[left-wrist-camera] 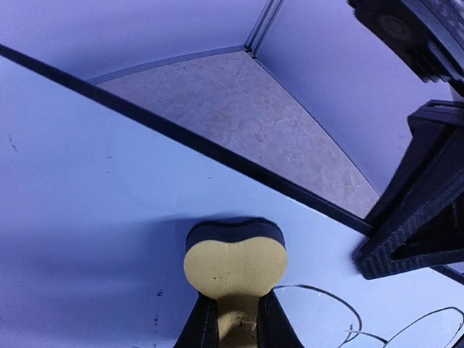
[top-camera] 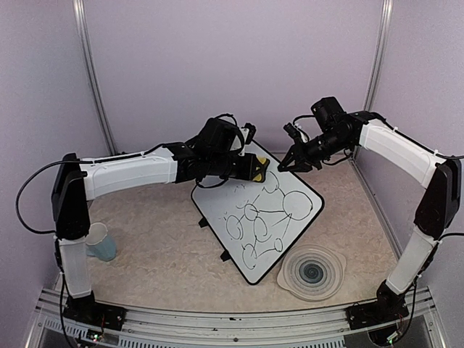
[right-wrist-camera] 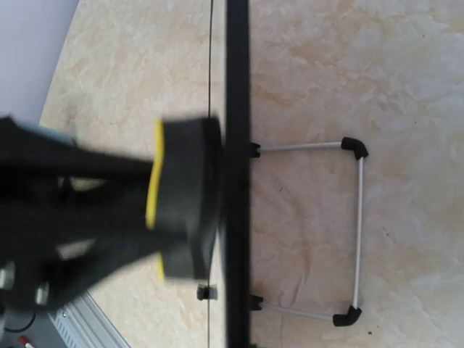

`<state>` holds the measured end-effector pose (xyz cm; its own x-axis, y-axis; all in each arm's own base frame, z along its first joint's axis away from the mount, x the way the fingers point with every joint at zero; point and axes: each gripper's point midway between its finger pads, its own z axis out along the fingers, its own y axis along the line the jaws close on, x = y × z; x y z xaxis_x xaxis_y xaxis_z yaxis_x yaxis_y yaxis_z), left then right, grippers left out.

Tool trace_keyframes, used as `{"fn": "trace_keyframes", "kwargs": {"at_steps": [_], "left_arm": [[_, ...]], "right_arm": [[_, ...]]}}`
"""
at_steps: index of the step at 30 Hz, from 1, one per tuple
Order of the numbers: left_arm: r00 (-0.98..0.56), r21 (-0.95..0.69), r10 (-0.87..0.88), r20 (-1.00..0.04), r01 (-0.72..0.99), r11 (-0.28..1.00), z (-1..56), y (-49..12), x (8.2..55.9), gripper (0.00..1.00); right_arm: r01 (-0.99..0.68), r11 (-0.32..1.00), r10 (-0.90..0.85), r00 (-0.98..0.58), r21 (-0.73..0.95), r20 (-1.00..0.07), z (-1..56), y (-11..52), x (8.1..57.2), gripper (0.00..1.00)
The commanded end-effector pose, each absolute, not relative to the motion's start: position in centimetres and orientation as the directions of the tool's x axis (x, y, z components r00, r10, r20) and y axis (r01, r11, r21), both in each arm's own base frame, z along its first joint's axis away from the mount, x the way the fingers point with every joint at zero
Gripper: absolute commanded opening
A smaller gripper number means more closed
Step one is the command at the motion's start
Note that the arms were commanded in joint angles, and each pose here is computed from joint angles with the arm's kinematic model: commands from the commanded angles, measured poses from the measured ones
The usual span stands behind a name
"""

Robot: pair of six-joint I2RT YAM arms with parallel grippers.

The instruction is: Erase the whiteboard

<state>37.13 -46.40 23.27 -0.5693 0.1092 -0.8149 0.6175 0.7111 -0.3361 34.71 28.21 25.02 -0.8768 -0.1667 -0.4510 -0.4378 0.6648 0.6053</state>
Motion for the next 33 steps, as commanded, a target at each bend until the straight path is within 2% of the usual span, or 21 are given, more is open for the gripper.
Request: {"fn": "trace_keyframes", "kwargs": {"at_steps": [1,4,7,15,20,22,28,33], "left_arm": [[-0.646,-0.365,0.031,-0.763,0.469,0.804,20.4,-41.5,40.6,0.0],[-0.665,-0.356,0.011,-0.747,0.414,0.837,18.9,-39.1,42.4,0.0],[-0.667,-0.324,0.06,-0.743,0.437,0.839,17.8,-39.1,42.2,0.0],[-0.544,-0.276,0.21,-0.812,0.676,0.684,20.2,-45.4,33.7,0.0],[-0.511,-0.277,0.225,-0.829,0.726,0.629,21.0,-47.7,30.6,0.0],[-0.524,-0.284,0.208,-0.826,0.706,0.649,21.0,-47.3,31.1,0.0],[-0.598,-0.299,0.079,-0.798,0.505,0.81,19.1,-42.0,36.3,0.0],[-0.628,-0.318,-0.007,-0.778,0.385,0.867,17.6,-37.7,39.1,0.0]], "right_arm": [[-0.571,0.554,-0.227,-0.804,0.606,-0.55,27.3,31.4,34.1,0.0],[-0.567,0.556,-0.224,-0.806,0.608,-0.548,27.1,31.4,34.1,0.0],[-0.564,0.556,-0.222,-0.809,0.611,-0.545,27.0,31.4,34.2,0.0],[-0.562,0.553,-0.217,-0.81,0.615,-0.545,27.1,31.6,34.4,0.0],[-0.566,0.553,-0.216,-0.806,0.612,-0.55,27.4,31.6,34.6,0.0],[-0.566,0.552,-0.216,-0.806,0.612,-0.55,27.5,31.6,34.5,0.0],[-0.564,0.55,-0.212,-0.808,0.616,-0.55,27.5,31.5,34.3,0.0],[-0.563,0.553,-0.213,-0.808,0.615,-0.549,27.6,31.6,34.4,0.0]]}}
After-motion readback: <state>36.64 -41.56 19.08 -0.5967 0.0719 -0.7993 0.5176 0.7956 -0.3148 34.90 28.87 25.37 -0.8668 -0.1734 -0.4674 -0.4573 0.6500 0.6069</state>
